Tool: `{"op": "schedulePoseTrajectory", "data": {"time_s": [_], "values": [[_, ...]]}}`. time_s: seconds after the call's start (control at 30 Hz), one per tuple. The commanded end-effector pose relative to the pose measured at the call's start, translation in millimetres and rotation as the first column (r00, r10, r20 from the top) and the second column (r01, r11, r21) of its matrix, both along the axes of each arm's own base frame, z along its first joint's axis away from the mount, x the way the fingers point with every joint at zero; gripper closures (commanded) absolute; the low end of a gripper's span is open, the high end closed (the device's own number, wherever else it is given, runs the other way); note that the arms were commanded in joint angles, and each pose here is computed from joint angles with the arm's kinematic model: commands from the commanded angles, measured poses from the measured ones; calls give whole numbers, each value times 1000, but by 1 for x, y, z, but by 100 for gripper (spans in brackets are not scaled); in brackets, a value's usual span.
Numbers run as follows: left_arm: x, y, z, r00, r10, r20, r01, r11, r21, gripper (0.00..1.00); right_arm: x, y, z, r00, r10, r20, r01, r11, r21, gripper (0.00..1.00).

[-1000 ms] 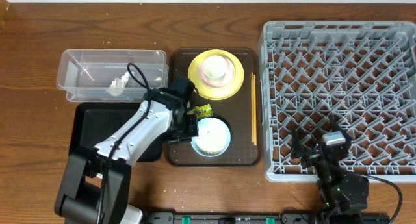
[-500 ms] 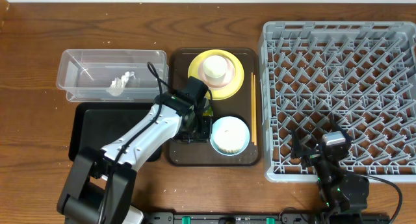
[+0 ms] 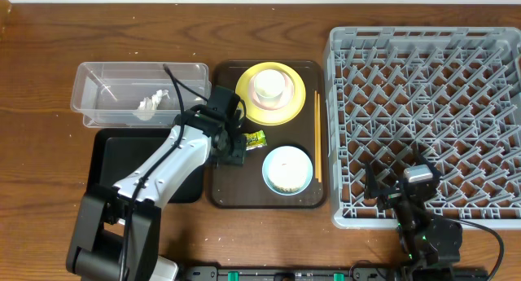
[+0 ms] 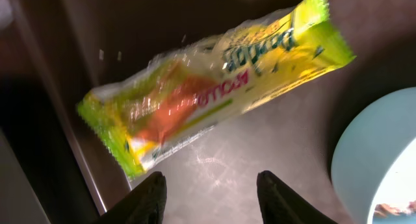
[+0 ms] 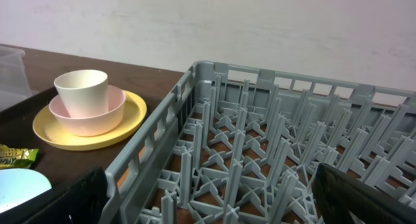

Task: Sort waste into correct bins and load items into the dishwasher rack

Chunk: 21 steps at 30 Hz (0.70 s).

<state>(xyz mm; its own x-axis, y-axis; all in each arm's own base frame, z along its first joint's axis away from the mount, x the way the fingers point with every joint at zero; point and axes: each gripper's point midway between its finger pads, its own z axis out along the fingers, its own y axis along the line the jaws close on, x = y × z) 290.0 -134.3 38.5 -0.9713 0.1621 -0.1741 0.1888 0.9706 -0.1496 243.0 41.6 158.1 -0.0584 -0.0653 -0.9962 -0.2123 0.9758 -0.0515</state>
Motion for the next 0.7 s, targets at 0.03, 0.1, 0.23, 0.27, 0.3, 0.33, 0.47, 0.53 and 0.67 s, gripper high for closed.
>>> {"op": "schedulePoseTrajectory", "data": {"time_s": [0.03, 0.1, 0.23, 0.27, 0.3, 0.33, 0.47, 0.53, 0.67], "values": [[17, 4, 14, 986, -129, 103, 123, 991, 61, 52, 0, -2, -2, 1000, -11, -8, 11, 1000, 3, 1], [23, 12, 13, 985, -120, 125, 106, 988, 112, 52, 0, -2, -2, 1000, -11, -8, 11, 1000, 3, 1], [28, 14, 7, 980, -155, 128, 137, 980, 142, 52, 0, -2, -2, 1000, -11, -7, 11, 1000, 3, 1], [27, 14, 5, 979, -163, 122, 145, 979, 142, 52, 0, -2, -2, 1000, -11, -8, 11, 1000, 3, 1], [27, 14, 2, 979, -166, 115, 149, 978, 144, 52, 0, -2, -2, 1000, -11, -7, 11, 1000, 3, 1], [27, 14, -1, 980, -166, 110, 150, 978, 145, 52, 0, -2, -2, 1000, -11, -8, 11, 1000, 3, 1], [27, 13, -10, 981, -172, 91, 158, 976, 147, 52, 0, -2, -2, 1000, -11, -7, 11, 1000, 3, 1], [27, 10, -15, 978, -195, 80, 182, 973, 139, 52, 0, -2, -2, 1000, -11, -7, 11, 1000, 3, 1], [20, 1, -24, 970, -239, 46, 235, 968, 87, 52, 0, -2, -2, 1000, -11, -7, 11, 1000, 3, 1]]}}
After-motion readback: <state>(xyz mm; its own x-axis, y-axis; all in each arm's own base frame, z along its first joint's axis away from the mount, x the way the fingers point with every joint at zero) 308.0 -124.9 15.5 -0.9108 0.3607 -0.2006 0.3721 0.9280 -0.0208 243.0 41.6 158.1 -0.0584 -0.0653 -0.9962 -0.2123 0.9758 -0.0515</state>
